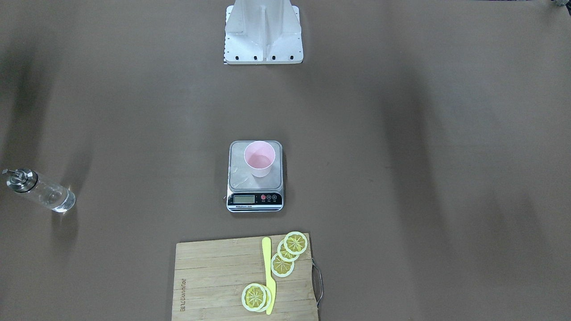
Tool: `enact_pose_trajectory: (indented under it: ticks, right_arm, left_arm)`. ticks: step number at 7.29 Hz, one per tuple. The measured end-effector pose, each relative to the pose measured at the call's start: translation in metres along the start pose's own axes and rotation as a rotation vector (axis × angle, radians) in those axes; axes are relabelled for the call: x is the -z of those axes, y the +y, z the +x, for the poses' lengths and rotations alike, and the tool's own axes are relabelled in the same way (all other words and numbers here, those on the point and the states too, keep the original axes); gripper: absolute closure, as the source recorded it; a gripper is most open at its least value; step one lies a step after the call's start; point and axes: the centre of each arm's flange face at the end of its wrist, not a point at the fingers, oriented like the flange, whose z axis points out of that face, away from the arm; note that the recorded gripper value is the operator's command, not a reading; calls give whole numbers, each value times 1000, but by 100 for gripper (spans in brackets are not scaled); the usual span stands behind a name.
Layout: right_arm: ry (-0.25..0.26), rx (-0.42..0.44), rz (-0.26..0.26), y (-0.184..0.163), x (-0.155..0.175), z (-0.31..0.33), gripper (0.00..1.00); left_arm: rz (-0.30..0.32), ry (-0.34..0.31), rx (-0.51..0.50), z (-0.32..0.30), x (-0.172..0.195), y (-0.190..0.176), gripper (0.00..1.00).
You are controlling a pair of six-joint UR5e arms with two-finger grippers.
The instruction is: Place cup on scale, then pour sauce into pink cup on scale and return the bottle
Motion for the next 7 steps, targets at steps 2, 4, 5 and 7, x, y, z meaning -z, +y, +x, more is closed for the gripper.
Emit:
enact_pose_trajectory:
  ticks: [2,4,5,7]
  right_arm:
    - [-26,-11,7,2,5,4,0]
    - [-28,-10,11,2,6,4,0]
    - [-28,-9,12,2,7,3,0]
    - [-27,-9,13,1,7,3,0]
  left_arm:
    - [-1,0,-2,0,0,0,2]
    - [-1,-2,-4,0,0,0,2]
    - [-1,-3,-4,0,0,0,2]
    - [2,-4,-8,1,1,0,2]
